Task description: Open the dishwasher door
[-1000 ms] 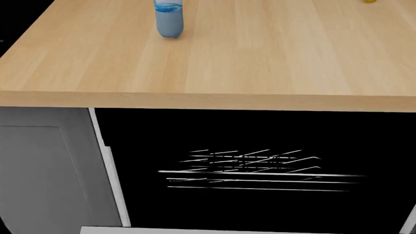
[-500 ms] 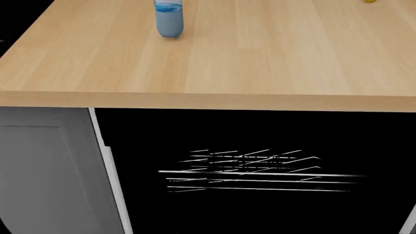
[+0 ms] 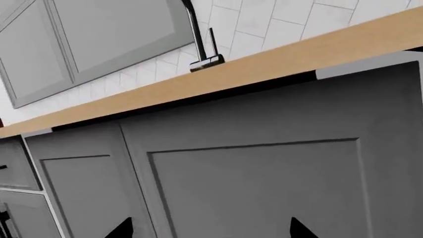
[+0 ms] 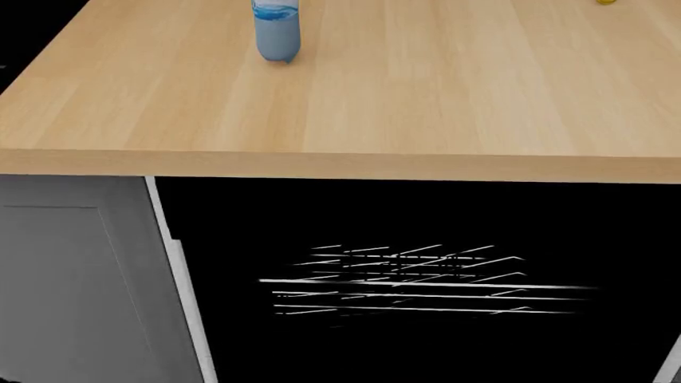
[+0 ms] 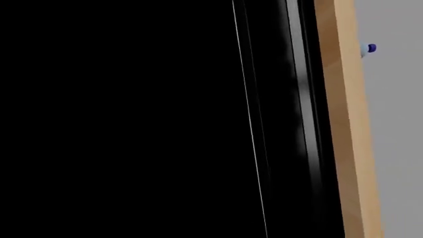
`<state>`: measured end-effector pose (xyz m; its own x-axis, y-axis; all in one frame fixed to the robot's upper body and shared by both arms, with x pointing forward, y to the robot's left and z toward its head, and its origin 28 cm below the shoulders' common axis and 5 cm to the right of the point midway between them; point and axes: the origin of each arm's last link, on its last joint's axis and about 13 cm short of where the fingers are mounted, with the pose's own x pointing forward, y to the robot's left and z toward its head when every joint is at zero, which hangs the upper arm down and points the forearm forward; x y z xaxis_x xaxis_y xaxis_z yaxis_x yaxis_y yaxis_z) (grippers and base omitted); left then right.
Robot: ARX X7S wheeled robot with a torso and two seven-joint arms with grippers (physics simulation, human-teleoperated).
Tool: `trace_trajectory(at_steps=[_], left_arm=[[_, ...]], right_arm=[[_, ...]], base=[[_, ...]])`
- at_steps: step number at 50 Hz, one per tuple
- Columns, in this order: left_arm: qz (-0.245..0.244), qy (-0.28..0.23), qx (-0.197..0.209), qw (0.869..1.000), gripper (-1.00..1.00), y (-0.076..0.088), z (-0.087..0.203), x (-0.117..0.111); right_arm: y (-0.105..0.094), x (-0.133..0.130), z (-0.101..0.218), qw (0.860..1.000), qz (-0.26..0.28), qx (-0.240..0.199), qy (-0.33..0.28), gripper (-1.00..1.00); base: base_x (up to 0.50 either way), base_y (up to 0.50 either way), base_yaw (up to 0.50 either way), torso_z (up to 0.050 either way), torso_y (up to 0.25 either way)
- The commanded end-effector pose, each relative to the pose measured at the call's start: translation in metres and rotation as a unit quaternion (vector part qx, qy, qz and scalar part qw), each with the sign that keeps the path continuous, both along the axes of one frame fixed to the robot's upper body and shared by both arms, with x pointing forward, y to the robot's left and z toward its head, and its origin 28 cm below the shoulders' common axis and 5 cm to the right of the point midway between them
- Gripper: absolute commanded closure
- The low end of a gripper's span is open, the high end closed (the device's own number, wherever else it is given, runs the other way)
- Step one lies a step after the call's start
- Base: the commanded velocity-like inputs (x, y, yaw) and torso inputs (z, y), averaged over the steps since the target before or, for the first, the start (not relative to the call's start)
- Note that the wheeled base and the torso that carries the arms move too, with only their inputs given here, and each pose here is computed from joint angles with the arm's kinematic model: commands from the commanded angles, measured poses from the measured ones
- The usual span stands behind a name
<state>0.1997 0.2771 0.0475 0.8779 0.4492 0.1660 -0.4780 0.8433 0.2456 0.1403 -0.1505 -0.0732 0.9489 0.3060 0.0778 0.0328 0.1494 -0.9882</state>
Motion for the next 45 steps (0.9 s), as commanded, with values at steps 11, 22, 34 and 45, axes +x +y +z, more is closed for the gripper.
trace_trajectory(at_steps=[11,22,34,45], left_arm=[[0.001,-0.006,-0.004,1.000,-1.00,0.003,0.004,-0.003],[0.003,-0.009,-0.001,1.000,-1.00,0.003,0.007,-0.004],[0.004,-0.011,0.000,1.000,-1.00,0.003,0.009,-0.005],[0.007,-0.012,0.000,1.000,-1.00,0.005,0.009,-0.006]], right_arm=[[0.026,-0.088,-0.067,0.960,0.086,0.024,0.266,1.00],[0.020,-0.106,-0.087,0.955,0.089,0.031,0.282,1.00],[0.021,-0.121,-0.088,0.949,0.094,0.032,0.299,1.00],[0.022,-0.127,-0.088,0.943,0.090,0.031,0.320,1.00]], base=[[0.00,0.00,0.01,-0.003,0.000],[0.00,0.00,0.00,-0.003,0.000],[0.01,0.00,0.01,-0.008,0.000],[0.02,0.01,0.01,-0.015,0.000]])
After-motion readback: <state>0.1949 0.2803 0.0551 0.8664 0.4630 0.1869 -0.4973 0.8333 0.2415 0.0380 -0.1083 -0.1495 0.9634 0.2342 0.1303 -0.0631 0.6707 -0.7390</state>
